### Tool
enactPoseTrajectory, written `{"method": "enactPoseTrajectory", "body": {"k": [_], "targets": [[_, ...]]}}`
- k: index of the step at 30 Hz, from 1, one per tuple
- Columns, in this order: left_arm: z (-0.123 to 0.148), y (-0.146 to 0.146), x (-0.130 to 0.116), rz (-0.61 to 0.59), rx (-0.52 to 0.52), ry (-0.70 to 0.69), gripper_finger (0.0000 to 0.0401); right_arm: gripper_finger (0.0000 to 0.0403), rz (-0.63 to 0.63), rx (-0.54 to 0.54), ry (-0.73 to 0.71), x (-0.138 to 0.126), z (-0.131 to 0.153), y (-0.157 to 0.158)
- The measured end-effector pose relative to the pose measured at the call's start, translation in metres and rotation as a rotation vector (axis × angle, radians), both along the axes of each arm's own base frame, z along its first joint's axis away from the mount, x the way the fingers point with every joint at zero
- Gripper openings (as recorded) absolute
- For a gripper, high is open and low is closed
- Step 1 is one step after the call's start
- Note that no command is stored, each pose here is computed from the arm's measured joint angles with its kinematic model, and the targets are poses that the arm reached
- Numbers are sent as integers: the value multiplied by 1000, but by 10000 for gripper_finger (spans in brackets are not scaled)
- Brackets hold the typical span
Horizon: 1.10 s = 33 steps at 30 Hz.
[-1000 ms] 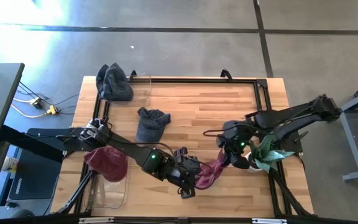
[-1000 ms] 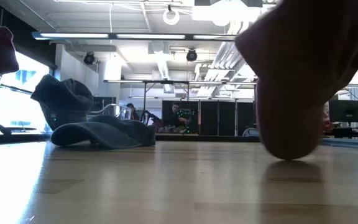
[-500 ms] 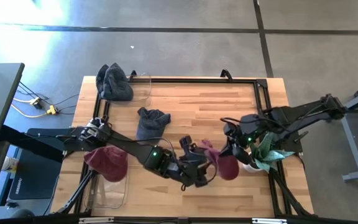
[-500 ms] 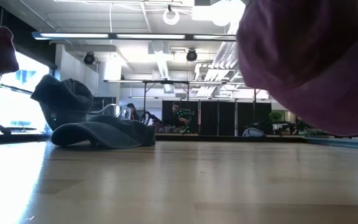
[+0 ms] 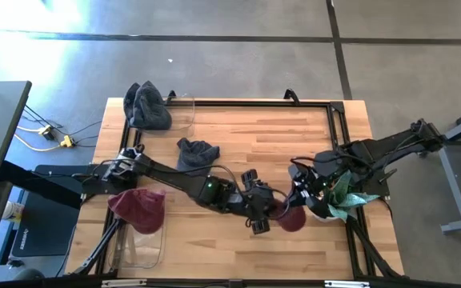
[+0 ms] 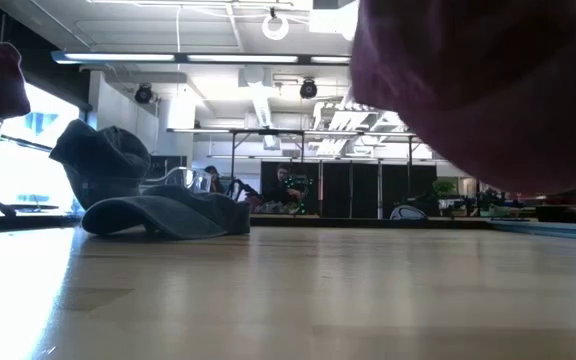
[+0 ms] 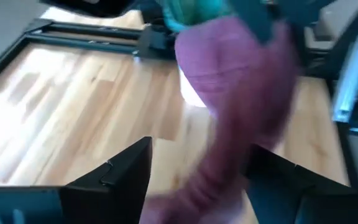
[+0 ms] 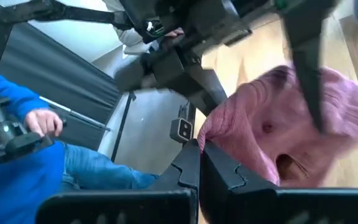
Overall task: Pick & Place hat
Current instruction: Put the red cap into the bottom transparent bin
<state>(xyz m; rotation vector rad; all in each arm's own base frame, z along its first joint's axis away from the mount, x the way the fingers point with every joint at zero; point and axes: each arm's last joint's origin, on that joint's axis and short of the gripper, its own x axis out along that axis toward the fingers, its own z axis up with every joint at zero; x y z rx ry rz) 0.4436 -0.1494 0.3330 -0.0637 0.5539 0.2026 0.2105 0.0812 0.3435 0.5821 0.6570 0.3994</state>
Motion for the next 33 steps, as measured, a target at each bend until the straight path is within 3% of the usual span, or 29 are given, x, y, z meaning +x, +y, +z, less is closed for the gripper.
{"method": "enactPoseTrajectory", "body": {"k": [5, 12, 14, 18, 23, 26, 29, 33], "targets": [[-2, -5, -4, -69, -45, 51, 173, 0, 14, -9, -5, -1, 0, 2], [-2, -8, -4, -178, -131, 73, 33, 1, 31, -31, -21, -1, 0, 2], [2, -10, -4, -230, -174, 78, 10, 7, 35, -40, -26, -1, 0, 2], [27, -15, -13, -316, -230, 98, 11, 37, 7, -61, 0, -2, -3, 0], [78, -26, -52, -432, -269, 159, 4, 101, -56, -95, 4, -1, -4, -2], [87, -31, -77, -488, -320, 209, 2, 130, -84, -145, -18, -1, -4, -3], [93, -36, -101, -450, -356, 309, 1, 146, -120, -176, -38, 0, -4, -4], [98, -48, -137, -439, -331, 441, 1, 155, -176, -213, -46, 1, -4, -6]]}}
